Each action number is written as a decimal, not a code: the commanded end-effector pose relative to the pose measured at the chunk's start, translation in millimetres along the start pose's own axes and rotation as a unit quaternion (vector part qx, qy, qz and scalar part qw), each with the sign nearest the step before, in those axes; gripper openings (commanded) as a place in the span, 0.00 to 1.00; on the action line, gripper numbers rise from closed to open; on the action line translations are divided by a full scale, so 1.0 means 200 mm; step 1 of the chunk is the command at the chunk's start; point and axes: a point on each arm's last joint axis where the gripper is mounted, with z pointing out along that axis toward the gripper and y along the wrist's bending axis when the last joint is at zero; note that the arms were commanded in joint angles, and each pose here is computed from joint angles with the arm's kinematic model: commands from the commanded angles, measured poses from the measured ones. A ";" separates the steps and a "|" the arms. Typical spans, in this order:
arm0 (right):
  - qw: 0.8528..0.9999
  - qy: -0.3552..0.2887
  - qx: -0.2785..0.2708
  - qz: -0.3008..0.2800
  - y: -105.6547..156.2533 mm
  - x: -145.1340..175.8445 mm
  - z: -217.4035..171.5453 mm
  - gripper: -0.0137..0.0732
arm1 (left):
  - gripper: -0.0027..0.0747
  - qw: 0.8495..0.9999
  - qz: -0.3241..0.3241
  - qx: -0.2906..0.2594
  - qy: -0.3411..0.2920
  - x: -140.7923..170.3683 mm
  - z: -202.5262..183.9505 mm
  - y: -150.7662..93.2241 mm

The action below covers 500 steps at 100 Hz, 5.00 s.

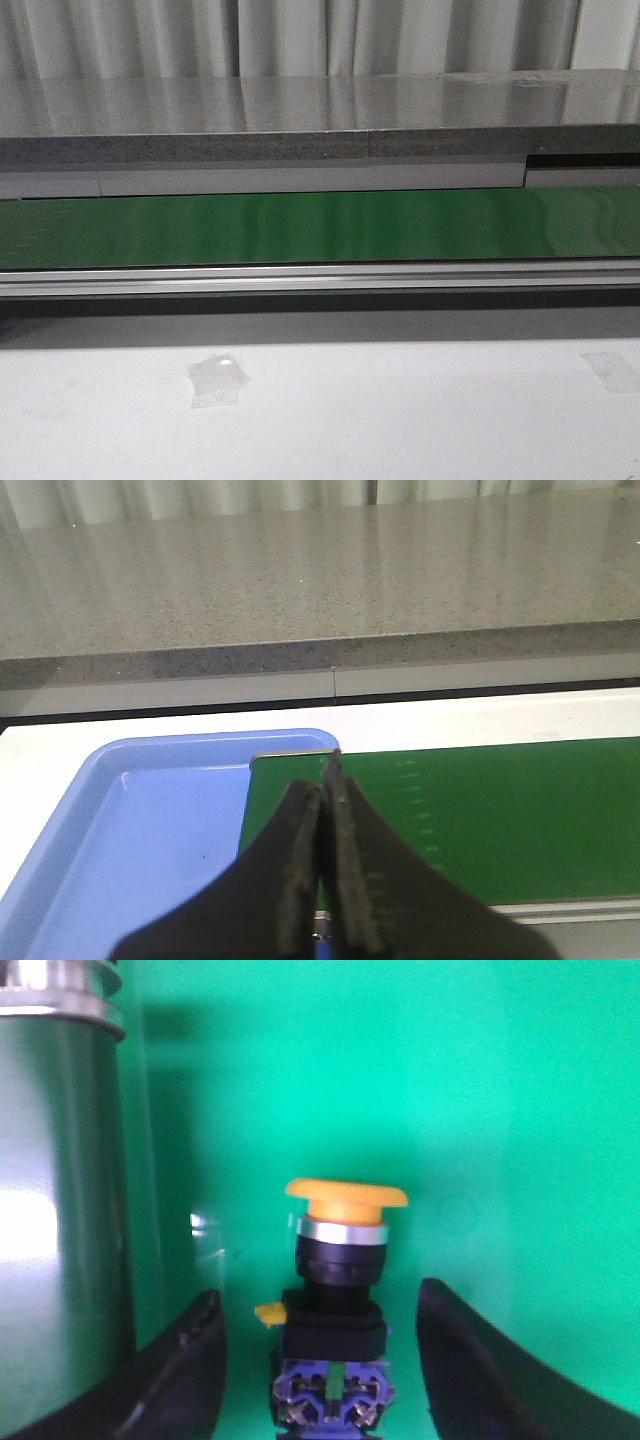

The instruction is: Move button from left to right

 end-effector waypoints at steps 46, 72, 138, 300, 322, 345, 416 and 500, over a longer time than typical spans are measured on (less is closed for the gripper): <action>0.994 -0.102 -0.005 0.044 -0.06 -0.24 -0.38 0.66 | 0.01 0.999 -0.008 -0.015 -0.043 -0.07 -0.01 0.01; 0.977 -0.210 -0.026 0.023 0.10 -0.34 -0.68 0.66 | 0.01 0.999 -0.008 -0.015 -0.043 -0.07 -0.01 0.01; 0.920 -0.373 -0.119 -0.022 0.56 0.05 -1.24 0.66 | 0.01 0.999 -0.008 -0.015 -0.043 -0.07 -0.01 0.01; 0.879 -0.460 -0.124 -0.005 0.55 0.98 -1.32 0.04 | 0.01 0.999 -0.008 -0.015 -0.043 -0.07 -0.01 0.01; 0.879 -0.460 -0.124 -0.005 0.55 0.98 -1.32 0.04 | 0.01 0.999 -0.008 -0.015 -0.043 -0.07 -0.01 0.01; 0.875 -0.468 -0.125 0.010 0.55 0.98 -1.31 0.04 | 0.01 0.999 -0.008 -0.015 -0.043 -0.07 -0.01 0.01; 0.822 -0.548 -0.139 0.065 0.58 1.33 -1.00 0.04 | 0.01 0.999 -0.008 -0.015 -0.043 -0.07 -0.01 0.01; 0.820 -0.551 -0.137 0.064 0.60 1.35 -0.91 0.04 | 0.01 0.999 -0.008 -0.014 -0.042 -0.07 -0.01 0.01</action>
